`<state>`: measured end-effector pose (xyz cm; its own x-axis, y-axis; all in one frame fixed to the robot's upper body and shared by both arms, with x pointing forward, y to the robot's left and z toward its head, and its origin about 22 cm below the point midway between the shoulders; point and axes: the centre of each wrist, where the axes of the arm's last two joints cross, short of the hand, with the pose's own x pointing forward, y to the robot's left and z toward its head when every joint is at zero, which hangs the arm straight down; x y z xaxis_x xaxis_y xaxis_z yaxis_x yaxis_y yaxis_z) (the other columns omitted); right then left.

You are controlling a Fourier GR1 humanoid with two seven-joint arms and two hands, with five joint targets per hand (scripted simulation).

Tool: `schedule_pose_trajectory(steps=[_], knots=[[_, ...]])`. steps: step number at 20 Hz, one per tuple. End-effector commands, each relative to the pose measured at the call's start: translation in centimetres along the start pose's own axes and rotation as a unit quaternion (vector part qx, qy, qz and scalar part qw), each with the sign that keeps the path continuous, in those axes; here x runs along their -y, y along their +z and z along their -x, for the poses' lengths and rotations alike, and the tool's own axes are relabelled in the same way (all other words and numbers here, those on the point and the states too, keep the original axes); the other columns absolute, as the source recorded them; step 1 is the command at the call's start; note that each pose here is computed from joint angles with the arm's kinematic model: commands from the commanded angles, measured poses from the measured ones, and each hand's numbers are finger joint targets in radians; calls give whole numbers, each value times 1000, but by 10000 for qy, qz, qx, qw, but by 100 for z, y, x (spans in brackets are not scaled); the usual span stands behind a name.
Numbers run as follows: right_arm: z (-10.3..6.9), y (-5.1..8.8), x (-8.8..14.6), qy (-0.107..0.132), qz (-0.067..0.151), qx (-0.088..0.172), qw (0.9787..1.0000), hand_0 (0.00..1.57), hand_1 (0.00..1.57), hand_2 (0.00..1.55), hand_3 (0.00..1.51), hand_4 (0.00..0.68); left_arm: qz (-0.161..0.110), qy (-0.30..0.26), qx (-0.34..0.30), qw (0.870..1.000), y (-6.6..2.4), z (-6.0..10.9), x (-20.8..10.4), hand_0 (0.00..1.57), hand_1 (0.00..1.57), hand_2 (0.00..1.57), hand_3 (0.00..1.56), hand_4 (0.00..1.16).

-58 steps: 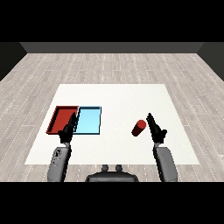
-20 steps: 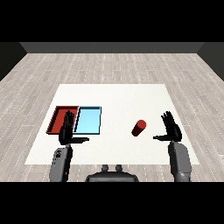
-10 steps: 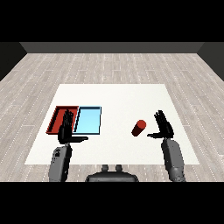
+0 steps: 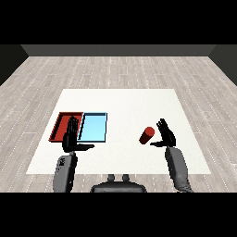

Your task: Pick the red can and put it in the red box

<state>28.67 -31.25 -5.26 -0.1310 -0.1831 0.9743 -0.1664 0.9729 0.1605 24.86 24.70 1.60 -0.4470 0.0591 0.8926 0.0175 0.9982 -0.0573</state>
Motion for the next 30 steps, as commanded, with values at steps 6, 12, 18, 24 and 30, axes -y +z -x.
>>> schedule_pose_trajectory(steps=[6, 12, 18, 24, 30], knots=[[305, 53, 11, -27, 11, -251, 9997, 0, 0, 0, 0, 0, 7, -3, 0, 10000, 59, -59, -53, 0, 0, 0, 0, 0], [294, -21, -110, -185, -40, -127, 9997, 0, 0, 0, 0, 0, -6, -89, 62, 9999, 49, -10, -21, 0, 0, 0, 0, 0], [153, -503, -250, -272, -140, -164, 9994, 0, 0, 0, 0, 0, -64, 17, 39, 10000, -38, -22, 74, 0, 0, 0, 0, 0], [328, -347, -243, -345, -240, -293, 9987, 0, 0, 0, 0, 0, 46, -35, 20, 10000, -7, 156, -34, 0, 0, 0, 0, 0], [402, -433, -510, -357, -223, -447, 9981, 0, 0, 0, 0, 0, 2, -135, 115, 9998, -86, 0, -35, 0, 0, 0, 0, 0]])
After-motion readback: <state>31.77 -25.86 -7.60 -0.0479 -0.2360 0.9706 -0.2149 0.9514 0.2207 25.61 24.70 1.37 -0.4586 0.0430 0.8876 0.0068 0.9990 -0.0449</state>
